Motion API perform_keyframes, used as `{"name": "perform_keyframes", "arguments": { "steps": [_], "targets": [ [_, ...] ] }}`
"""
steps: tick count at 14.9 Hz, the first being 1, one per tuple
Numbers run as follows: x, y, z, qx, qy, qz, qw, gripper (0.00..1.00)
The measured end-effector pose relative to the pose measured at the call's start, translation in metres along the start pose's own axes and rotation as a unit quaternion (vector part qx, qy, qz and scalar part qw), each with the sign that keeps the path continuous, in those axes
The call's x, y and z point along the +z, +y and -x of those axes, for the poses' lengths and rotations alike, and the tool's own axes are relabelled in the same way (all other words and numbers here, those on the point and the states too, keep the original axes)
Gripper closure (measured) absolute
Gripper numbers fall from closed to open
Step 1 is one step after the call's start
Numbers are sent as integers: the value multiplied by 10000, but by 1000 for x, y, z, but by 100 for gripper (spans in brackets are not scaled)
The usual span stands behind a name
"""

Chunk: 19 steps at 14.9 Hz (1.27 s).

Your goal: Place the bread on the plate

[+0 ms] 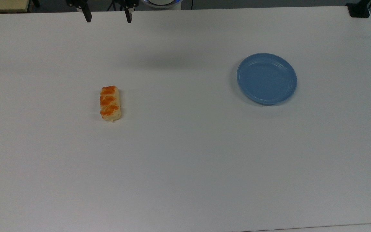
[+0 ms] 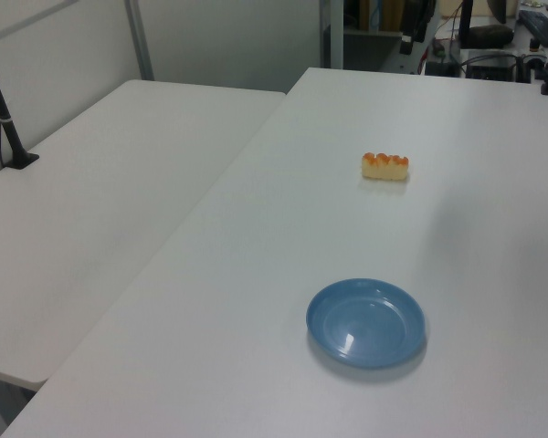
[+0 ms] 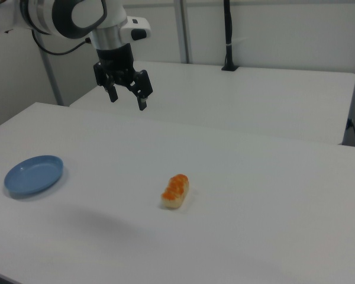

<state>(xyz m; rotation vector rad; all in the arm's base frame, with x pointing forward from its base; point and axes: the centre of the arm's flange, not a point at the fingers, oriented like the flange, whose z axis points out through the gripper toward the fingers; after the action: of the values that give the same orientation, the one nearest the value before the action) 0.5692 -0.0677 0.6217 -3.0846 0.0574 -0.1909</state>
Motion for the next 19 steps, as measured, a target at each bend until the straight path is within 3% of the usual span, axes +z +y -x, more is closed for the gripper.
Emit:
{"name": "perform_keyframes", "arguments": {
  "steps": [19],
  "targets": [
    [1, 5, 0, -27, -21, 27, 10000, 0]
  ]
}}
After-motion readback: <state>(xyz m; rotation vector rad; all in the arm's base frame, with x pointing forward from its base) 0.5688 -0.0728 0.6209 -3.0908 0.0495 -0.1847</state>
